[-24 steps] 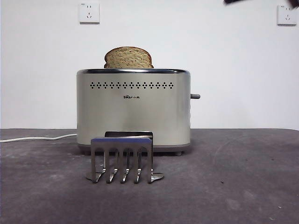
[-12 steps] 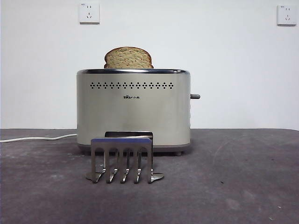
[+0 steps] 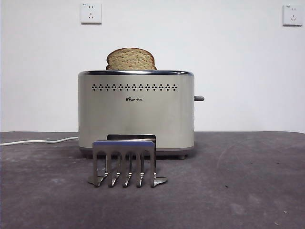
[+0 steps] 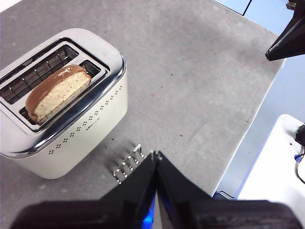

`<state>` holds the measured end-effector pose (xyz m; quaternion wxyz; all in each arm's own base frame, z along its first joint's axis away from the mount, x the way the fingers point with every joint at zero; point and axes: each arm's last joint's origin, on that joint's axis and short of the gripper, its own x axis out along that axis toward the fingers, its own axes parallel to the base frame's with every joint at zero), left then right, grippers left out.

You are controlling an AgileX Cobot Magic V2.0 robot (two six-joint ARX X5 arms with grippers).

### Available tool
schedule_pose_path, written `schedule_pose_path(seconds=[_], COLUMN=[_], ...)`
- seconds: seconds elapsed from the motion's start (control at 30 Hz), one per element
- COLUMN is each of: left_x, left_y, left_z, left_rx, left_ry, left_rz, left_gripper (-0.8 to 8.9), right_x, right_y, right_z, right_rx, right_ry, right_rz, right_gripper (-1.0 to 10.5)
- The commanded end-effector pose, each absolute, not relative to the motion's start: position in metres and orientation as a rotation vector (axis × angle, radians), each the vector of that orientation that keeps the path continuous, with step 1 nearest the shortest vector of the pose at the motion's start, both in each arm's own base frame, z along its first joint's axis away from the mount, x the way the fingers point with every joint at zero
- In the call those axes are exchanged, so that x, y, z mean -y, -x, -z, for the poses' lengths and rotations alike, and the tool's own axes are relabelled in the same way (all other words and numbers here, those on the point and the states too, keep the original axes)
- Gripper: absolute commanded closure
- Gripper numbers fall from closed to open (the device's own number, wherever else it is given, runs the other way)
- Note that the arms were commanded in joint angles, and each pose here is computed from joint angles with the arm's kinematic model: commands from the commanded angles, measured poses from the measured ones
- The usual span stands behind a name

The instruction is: Pick up a slice of bread from the rack,put the bread on the toaster,press the button

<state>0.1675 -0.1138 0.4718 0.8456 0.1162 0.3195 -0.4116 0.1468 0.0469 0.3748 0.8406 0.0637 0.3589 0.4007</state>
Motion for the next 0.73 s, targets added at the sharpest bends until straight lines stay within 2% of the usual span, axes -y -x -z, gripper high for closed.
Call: schedule_pose_path(seconds=[0.03,0.47,0.6,0.73], left_x=[0.115,0.115,0.114,0.099], left_y=[-0.168,-0.169,-0.174,-0.171], left_z=[-0.470,-0.471,-0.477,-0.485], left_rx=[-0.679,-0.670,-0.581,-0.498], left_ry=[-0.243,-0.246,-0.254,-0.284], left_rz=[0.867,0.864,0.805,0.769], left_gripper=[8.16,8.19,8.16,8.16], right_x=[-0.047,-0.047,-0.047,-0.047], right_y=[-0.147,-0.148,-0.148,-0.148], right_z=[-0.373,-0.373,-0.373,-0.373], right_rx=[-0.760,-0.759,-0.759,-0.759], right_ry=[-0.127,-0.127,-0.126,-0.126], right_rz=[-0.847,-0.847,-0.847,-0.847], right_gripper=[9.5,9.5,9.5,9.5])
